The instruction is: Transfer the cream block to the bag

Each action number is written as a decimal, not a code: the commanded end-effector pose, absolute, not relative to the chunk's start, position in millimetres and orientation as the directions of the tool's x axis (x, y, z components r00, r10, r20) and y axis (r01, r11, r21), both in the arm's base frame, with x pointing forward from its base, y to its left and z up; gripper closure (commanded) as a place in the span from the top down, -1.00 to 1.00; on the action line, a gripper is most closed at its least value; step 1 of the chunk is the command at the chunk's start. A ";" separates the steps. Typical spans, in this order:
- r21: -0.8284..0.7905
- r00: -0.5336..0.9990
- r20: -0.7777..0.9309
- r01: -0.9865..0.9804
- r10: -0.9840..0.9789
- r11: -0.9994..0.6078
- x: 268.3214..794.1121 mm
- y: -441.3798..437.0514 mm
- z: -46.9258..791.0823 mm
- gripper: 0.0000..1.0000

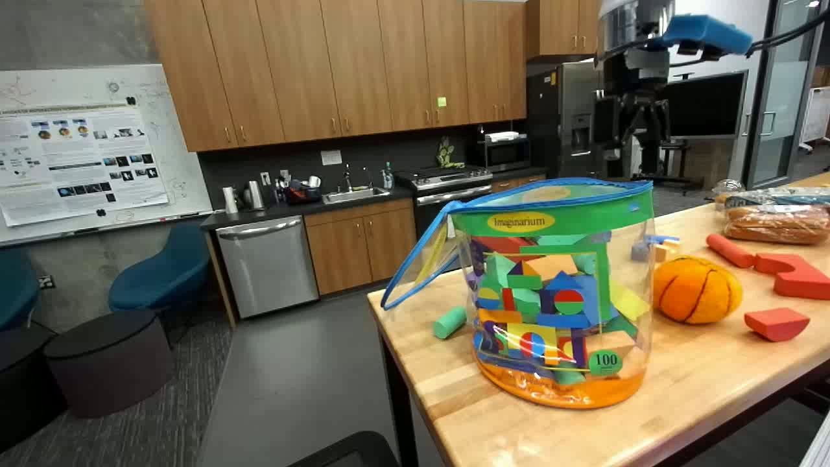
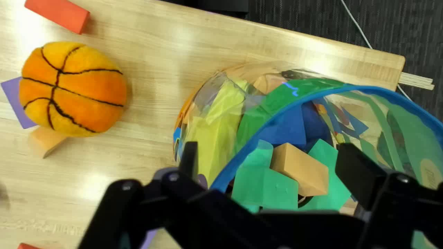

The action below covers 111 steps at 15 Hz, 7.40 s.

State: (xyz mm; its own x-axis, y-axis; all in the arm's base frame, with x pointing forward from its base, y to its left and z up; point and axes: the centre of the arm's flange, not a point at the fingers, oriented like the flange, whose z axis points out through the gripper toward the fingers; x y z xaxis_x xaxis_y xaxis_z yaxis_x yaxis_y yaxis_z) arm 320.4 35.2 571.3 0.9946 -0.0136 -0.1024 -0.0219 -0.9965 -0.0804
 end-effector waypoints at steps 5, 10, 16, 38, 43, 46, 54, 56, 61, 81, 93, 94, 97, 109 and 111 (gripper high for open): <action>-0.081 0.995 -0.101 -0.022 -0.014 -0.997 320.4 35.2 571.5 1.00; -0.081 0.995 -0.101 -0.022 -0.014 -0.997 320.4 35.2 571.5 1.00; -0.081 0.995 -0.101 -0.022 -0.014 -0.997 320.4 35.2 571.5 1.00; -0.373 0.904 0.097 -0.356 -0.417 -0.857 322.8 -186.0 657.5 1.00; -0.409 0.819 0.062 -0.500 -0.570 -0.763 318.2 -260.6 621.1 1.00; -0.485 0.743 0.001 -0.585 -0.669 -0.650 311.8 -293.6 590.8 1.00; -0.388 0.545 -0.090 -0.790 -0.834 -0.474 312.0 -319.0 483.9 1.00; -0.328 0.487 -0.047 -0.832 -0.872 -0.447 314.4 -318.4 470.1 1.00; -0.170 0.411 0.075 -0.892 -0.908 -0.418 323.0 -311.4 459.0 1.00; -0.054 0.311 -0.027 -0.949 -0.950 -0.309 385.9 -333.7 424.9 1.00; 0.064 0.032 -0.095 -0.997 -0.995 -0.038 430.1 -428.5 354.9 1.00; 0.073 0.023 -0.085 -0.997 -0.996 -0.029 434.0 -429.3 351.8 1.00; 0.090 -0.005 -0.048 -0.996 -0.999 0.001 443.9 -428.6 343.6 1.00; 0.103 -0.131 0.085 -0.985 -0.988 0.140 455.3 -437.7 320.3 1.00; 0.100 -0.142 0.088 -0.983 -0.986 0.151 453.7 -437.9 319.4 1.00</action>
State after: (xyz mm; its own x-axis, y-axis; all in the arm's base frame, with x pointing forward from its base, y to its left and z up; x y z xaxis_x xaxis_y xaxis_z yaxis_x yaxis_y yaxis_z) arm 454.2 -438.4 317.8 -0.1187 -0.9912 0.0593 -0.9873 0.1242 0.0994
